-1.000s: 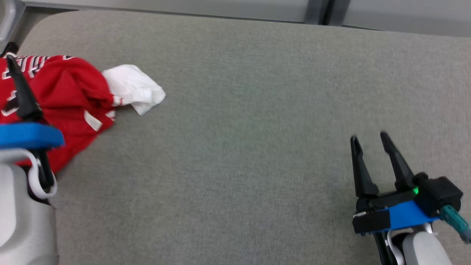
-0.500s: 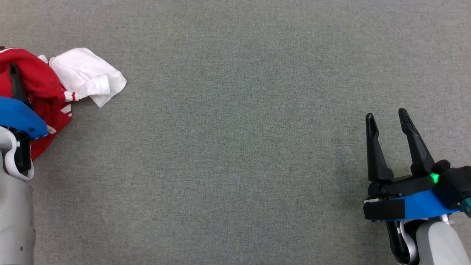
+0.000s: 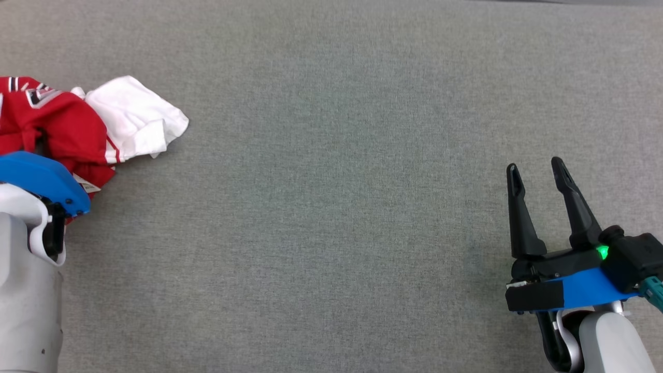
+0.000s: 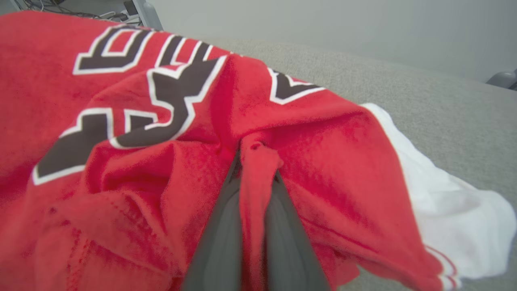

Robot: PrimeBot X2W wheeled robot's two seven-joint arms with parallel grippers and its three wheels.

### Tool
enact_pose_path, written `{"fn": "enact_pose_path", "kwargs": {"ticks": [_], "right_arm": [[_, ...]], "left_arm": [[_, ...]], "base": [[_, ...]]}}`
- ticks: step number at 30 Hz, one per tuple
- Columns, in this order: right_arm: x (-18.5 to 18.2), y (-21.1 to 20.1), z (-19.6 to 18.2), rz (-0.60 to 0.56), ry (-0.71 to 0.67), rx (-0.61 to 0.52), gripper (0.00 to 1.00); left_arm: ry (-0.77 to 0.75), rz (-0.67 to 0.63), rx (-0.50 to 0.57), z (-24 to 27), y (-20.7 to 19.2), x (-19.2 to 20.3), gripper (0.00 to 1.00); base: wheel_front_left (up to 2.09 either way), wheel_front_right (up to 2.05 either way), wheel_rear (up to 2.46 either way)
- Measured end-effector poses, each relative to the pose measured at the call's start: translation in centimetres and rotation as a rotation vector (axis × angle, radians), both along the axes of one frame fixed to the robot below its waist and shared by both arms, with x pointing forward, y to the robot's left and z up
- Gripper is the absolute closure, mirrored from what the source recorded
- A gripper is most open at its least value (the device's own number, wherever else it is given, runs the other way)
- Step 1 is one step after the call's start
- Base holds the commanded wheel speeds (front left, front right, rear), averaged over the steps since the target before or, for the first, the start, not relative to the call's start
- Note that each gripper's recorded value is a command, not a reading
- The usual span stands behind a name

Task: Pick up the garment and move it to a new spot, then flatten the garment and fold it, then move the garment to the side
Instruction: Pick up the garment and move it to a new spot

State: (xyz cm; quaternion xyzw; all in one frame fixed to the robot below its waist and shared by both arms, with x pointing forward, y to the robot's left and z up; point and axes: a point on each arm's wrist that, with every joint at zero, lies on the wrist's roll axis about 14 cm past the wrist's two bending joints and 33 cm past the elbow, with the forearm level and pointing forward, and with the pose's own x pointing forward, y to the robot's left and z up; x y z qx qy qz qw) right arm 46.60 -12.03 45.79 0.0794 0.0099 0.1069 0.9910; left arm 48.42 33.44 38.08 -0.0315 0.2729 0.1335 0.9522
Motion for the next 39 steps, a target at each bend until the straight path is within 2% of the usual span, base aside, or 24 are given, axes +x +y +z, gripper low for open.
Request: {"fn": "enact_pose_path", "kwargs": {"ticks": [5,9,16,23,30,34,39], "right_arm": [[-0.7,0.2,1.0,0.003,-0.019,0.016,0.0],[-1.5,0.3,2.0,0.006,-0.037,0.031,0.0],[-2.8,-0.4,3.2,-0.018,-0.063,0.056,0.0],[-4.4,-3.2,3.3,-0.098,-0.059,0.069,0.0],[-6.7,-7.8,3.0,-0.233,-0.039,0.073,0.0],[-8.2,-10.5,3.7,-0.315,-0.053,0.066,0.0],[-9.9,-13.0,4.4,-0.394,-0.068,0.06,0.0]], "left_arm": [[-0.144,-0.038,0.056,4.4,-0.1,1.4,1.0],[-0.317,-0.086,0.093,9.7,-0.9,3.1,1.0],[-0.596,-0.248,0.2,19.7,-5.1,5.7,1.0],[-0.859,-0.459,0.202,29.1,-13.9,7.5,1.0],[-1.04,-0.713,0.079,35.0,-25.8,7.0,1.0],[-1.074,-0.841,0.0,35.9,-31.8,6.0,1.0],[-1.027,-0.97,-0.095,34.1,-37.6,4.9,1.0]], "base": [[0.0,0.0,0.0],[0.0,0.0,0.0],[0.0,0.0,0.0],[0.0,0.0,0.0],[0.0,0.0,0.0],[0.0,0.0,0.0],[0.0,0.0,0.0]]}}
